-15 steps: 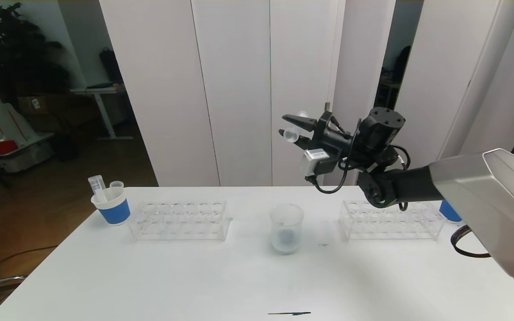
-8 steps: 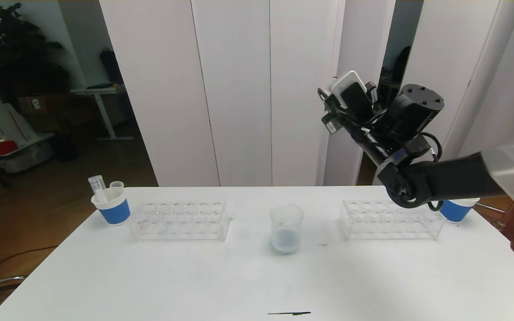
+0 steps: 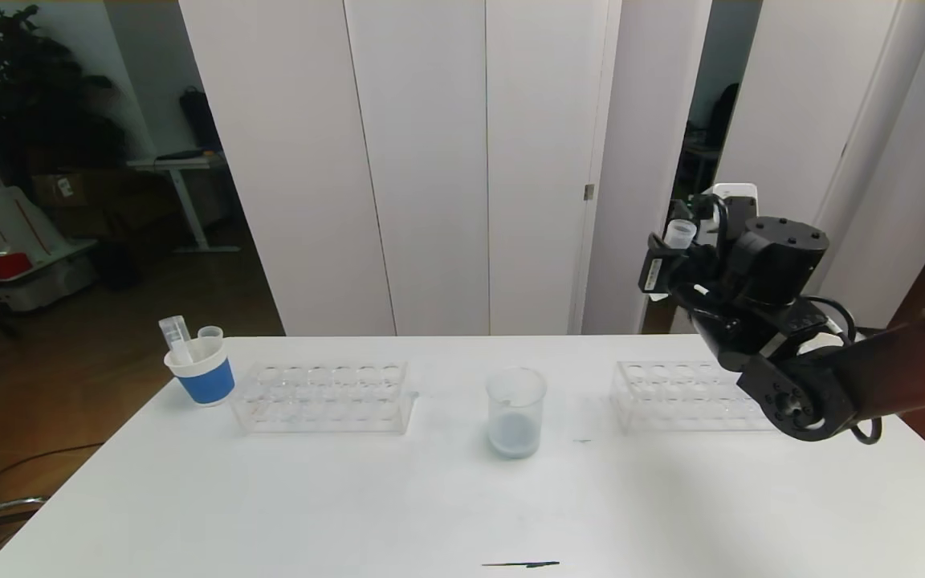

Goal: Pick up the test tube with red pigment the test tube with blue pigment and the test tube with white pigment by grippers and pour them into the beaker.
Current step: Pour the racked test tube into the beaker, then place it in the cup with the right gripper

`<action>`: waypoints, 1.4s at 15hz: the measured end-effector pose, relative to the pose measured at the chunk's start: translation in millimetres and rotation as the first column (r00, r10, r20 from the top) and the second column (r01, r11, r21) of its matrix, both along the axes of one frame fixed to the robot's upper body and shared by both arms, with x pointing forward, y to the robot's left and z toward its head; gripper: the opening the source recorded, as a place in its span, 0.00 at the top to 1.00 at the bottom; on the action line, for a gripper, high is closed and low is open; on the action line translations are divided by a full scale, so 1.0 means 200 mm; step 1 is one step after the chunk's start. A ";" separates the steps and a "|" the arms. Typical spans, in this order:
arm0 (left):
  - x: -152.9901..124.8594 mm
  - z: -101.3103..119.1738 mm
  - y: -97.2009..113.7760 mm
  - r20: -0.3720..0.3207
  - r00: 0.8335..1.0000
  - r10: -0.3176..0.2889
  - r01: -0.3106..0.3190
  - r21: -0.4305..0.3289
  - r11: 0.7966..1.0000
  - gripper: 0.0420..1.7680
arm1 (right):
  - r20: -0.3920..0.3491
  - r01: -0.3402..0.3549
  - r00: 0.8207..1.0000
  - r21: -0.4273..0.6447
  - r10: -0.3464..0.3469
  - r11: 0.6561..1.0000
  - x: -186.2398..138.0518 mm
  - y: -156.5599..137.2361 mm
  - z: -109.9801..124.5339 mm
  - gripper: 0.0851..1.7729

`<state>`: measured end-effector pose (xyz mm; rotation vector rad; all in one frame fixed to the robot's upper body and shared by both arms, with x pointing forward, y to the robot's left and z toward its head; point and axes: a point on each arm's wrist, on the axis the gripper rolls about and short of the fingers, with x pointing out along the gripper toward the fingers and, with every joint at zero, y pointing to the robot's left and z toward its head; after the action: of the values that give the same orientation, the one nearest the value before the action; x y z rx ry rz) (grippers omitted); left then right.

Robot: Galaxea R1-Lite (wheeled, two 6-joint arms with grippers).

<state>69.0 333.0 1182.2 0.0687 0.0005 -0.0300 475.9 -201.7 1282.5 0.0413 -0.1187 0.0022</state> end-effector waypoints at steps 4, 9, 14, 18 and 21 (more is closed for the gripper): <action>0.00 0.00 0.00 0.000 1.000 0.000 0.000 0.000 1.000 0.01 | -0.017 0.165 0.986 0.000 -0.165 0.986 -0.05 -0.29 0.00 0.70; 0.00 0.00 0.00 0.000 1.000 0.000 0.000 0.000 1.000 0.01 | 0.116 0.367 0.926 -0.054 -0.359 0.929 -0.10 -0.76 0.09 0.70; 0.00 0.00 0.00 0.000 1.000 -0.001 0.001 0.000 1.000 0.01 | 0.160 0.439 0.893 -0.114 -0.420 0.891 -0.10 -1.08 0.04 0.70; 0.00 0.00 0.00 0.000 1.000 0.000 0.000 0.000 1.000 0.01 | 0.133 0.457 0.887 -0.118 -0.442 0.882 -0.02 -1.15 -0.14 0.70; 0.00 0.00 0.00 0.000 1.000 -0.001 0.001 0.000 1.000 0.01 | 0.079 0.453 0.891 -0.131 -0.446 0.882 0.06 -1.18 -0.32 0.70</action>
<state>69.0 333.0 1182.2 0.0687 0.0004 -0.0307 487.3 -437.2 1218.6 -0.1350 -0.1722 -0.4559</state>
